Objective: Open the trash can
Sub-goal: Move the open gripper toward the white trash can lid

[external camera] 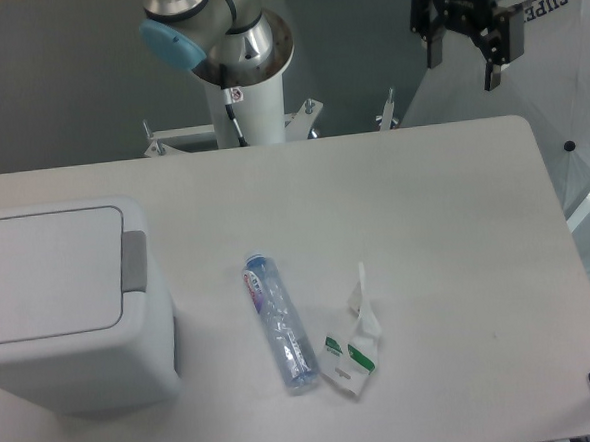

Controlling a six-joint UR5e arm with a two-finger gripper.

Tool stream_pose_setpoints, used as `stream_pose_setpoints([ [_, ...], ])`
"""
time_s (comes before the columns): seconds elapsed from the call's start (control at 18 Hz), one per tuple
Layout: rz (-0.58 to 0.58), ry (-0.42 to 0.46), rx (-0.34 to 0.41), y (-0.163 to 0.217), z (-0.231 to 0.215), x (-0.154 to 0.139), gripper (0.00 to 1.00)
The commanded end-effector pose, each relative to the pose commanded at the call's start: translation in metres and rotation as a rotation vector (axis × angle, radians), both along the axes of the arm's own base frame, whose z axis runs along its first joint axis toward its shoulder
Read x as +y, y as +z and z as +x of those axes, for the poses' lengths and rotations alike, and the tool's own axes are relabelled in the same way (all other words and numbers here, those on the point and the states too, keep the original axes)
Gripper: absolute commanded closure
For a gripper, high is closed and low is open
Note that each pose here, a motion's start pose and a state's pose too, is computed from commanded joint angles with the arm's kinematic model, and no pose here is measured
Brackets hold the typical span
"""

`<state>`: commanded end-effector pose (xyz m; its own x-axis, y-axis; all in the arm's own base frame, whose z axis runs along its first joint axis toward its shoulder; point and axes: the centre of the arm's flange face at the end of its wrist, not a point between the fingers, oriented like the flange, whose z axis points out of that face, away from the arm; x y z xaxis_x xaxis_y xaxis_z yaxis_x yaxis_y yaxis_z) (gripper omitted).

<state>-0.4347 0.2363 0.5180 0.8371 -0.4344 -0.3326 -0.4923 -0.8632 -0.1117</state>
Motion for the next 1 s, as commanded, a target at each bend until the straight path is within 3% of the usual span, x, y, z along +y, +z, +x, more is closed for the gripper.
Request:
stream_pose_setpoints([
  [0.28, 0.012, -0.028, -0.004, -0.001, 0.007, 0.012, 0.00],
  [0.39, 0.066, -0.010, -0.024, 0.002, 0.010, 0.020, 0.00],
  [0.67, 0.316, 0.178, -0.170, 0.018, 0.024, 0.049, 0.00],
  [0.83, 0.353, 0.270, -0.219, 0.023, 0.034, 0.056, 0.00],
  [1.0, 0.374, 0.354, -0.287, 0.026, 0.054, 0.081, 0.00],
])
